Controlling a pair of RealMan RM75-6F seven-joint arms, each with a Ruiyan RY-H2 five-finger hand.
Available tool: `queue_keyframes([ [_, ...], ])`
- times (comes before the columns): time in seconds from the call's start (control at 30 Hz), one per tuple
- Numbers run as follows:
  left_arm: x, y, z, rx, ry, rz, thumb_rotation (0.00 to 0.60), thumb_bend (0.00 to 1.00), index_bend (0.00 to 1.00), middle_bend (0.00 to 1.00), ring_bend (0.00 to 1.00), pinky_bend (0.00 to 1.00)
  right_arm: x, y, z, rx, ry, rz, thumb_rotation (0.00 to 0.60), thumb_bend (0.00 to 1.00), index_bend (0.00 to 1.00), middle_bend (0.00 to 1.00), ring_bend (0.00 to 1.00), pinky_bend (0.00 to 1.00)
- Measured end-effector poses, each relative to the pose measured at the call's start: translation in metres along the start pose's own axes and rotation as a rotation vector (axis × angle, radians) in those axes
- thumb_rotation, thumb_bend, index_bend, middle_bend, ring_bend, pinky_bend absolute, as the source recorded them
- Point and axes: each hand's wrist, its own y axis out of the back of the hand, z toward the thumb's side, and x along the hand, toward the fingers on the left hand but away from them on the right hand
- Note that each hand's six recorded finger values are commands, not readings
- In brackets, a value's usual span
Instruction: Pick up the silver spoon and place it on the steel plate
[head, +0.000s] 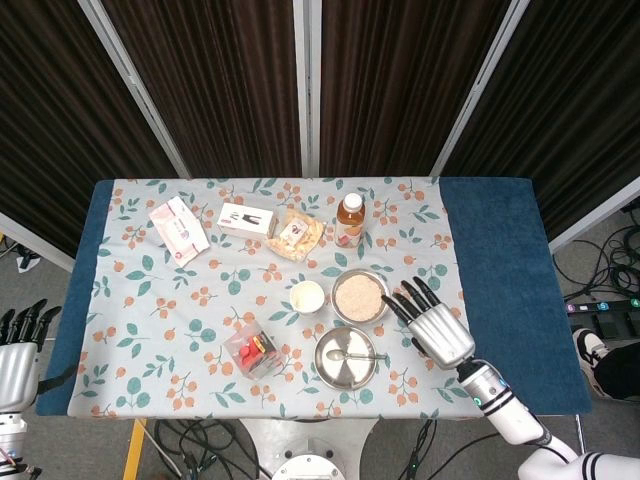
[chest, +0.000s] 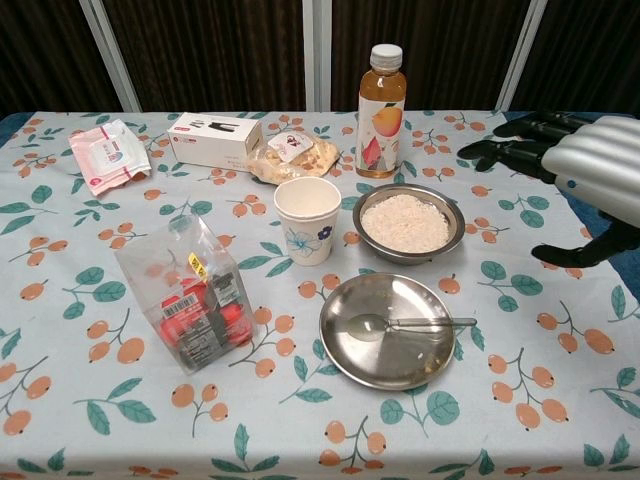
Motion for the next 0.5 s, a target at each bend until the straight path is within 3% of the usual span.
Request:
queue_keyframes([
  [0.3,-0.002,0.006,0.002,-0.002,-0.005,0.015,0.600,0.07,0.21,0.18,0.13,0.05,0.038,0.018,-0.054,-0.022,-0.172,-0.022,0.600,0.23,0.06,0.21,0.06,0.03],
  [0.5,-0.001,0.006,0.011,-0.020,-0.034,0.007,0.600,0.07,0.21,0.18,0.13,0.05,0.082,0.026,-0.087,-0.160,-0.313,-0.056,0.600,0.24,0.07,0.18,0.00,0.00],
])
